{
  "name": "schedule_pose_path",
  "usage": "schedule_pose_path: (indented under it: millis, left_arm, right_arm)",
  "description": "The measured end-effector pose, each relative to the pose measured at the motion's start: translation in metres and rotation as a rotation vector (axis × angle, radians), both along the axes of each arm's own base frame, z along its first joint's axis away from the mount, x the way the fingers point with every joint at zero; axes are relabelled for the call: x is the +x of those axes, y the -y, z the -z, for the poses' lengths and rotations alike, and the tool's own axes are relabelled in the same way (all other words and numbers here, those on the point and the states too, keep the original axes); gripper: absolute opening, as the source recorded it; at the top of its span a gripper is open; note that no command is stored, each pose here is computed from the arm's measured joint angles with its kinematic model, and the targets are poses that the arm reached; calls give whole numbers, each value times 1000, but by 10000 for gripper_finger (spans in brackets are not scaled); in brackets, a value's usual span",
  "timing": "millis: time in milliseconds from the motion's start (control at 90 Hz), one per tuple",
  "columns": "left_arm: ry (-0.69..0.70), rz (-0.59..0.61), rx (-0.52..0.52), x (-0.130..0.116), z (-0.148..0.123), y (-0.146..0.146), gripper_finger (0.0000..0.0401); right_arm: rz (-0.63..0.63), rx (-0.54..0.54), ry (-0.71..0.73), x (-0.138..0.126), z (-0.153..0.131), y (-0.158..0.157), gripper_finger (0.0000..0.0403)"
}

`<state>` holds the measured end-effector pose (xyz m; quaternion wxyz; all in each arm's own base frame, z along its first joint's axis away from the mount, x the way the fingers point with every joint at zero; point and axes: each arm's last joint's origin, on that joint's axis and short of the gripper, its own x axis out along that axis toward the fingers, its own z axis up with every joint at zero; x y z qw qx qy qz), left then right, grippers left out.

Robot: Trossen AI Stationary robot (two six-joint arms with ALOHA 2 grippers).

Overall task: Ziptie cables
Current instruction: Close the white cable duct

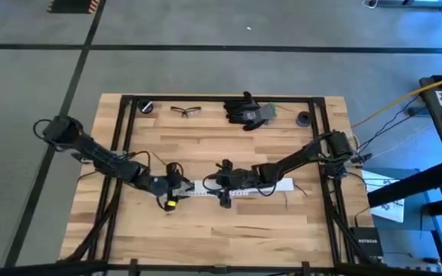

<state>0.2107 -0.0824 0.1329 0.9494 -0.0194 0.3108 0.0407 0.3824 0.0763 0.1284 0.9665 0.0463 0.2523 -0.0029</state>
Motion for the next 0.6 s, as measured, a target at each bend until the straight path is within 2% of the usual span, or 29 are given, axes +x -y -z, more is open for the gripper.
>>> schedule_pose_path:
  millis: [122, 278, 600]
  left_arm:
    - [5, -2, 0, -2, 4, -3, 282]
    - [90, 18, -34, 4, -17, 2, 282]
    - [94, -17, 12, 2, -36, -8, 282]
  right_arm:
    - [2, -7, -7, 4, 5, -1, 255]
    - [4, 2, -9, 4, 7, -1, 255]
    - [4, 4, -9, 4, 7, -1, 255]
